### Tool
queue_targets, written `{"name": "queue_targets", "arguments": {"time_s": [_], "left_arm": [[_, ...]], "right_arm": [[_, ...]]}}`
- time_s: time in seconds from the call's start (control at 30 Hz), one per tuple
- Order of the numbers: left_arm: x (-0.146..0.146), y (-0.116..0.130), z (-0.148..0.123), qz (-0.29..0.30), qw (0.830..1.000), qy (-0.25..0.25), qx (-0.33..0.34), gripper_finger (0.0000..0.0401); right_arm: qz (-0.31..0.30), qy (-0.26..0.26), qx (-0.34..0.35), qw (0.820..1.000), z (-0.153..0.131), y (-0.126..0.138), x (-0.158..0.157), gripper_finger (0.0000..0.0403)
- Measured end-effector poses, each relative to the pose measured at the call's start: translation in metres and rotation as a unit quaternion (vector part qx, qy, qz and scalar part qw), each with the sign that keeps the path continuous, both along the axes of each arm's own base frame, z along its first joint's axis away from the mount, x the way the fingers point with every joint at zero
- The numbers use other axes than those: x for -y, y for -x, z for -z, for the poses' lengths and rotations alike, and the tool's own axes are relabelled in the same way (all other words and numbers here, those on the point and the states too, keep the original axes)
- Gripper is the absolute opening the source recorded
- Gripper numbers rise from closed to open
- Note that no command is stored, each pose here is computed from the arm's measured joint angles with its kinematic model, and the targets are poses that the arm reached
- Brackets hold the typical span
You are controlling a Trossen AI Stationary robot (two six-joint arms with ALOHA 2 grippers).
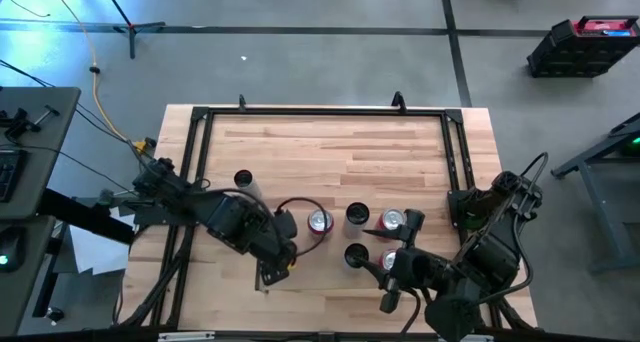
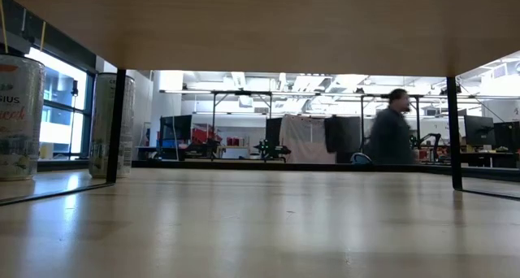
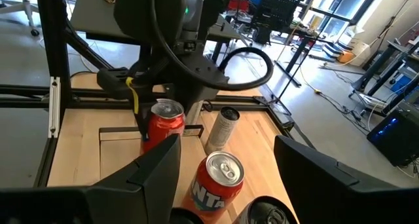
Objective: Place canned beverage on shelf
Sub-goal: Put the red soda can on the shelf
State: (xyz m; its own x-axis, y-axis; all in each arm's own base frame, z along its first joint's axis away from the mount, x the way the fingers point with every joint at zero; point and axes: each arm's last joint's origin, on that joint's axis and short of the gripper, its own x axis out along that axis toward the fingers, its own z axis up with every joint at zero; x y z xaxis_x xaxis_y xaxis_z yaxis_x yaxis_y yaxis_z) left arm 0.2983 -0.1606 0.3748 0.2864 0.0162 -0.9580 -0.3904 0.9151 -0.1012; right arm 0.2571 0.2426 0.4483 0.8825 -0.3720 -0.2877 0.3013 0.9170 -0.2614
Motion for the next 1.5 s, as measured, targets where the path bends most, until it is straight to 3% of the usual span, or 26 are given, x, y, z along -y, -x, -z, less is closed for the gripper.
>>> {"name": "queue_targets", "arguments": {"time_s": [0.43, 0.93, 1.23, 1.5], "left_arm": [[0.004, -0.011, 0.007, 0.024, 1.000, -0.006, 0.012, 0.0321], [0.010, -0.018, 0.006, 0.068, 0.997, 0.008, 0.044, 0.0328], [0.010, -0.018, 0.006, 0.073, 0.996, 0.015, 0.044, 0.0373], [0.010, -0.018, 0.006, 0.110, 0.993, 0.001, 0.044, 0.0378]], "right_arm": [[0.002, -0.007, 0.002, 1.000, 0.000, 0.000, 0.000, 0.0231], [-0.010, -0.019, -0.006, 1.000, 0.001, 0.000, -0.001, 0.0231], [-0.011, -0.023, -0.006, 1.000, 0.001, 0.000, -0.001, 0.0231], [-0.012, -0.023, -0.007, 1.000, 0.001, 0.000, -0.001, 0.0231]]}}
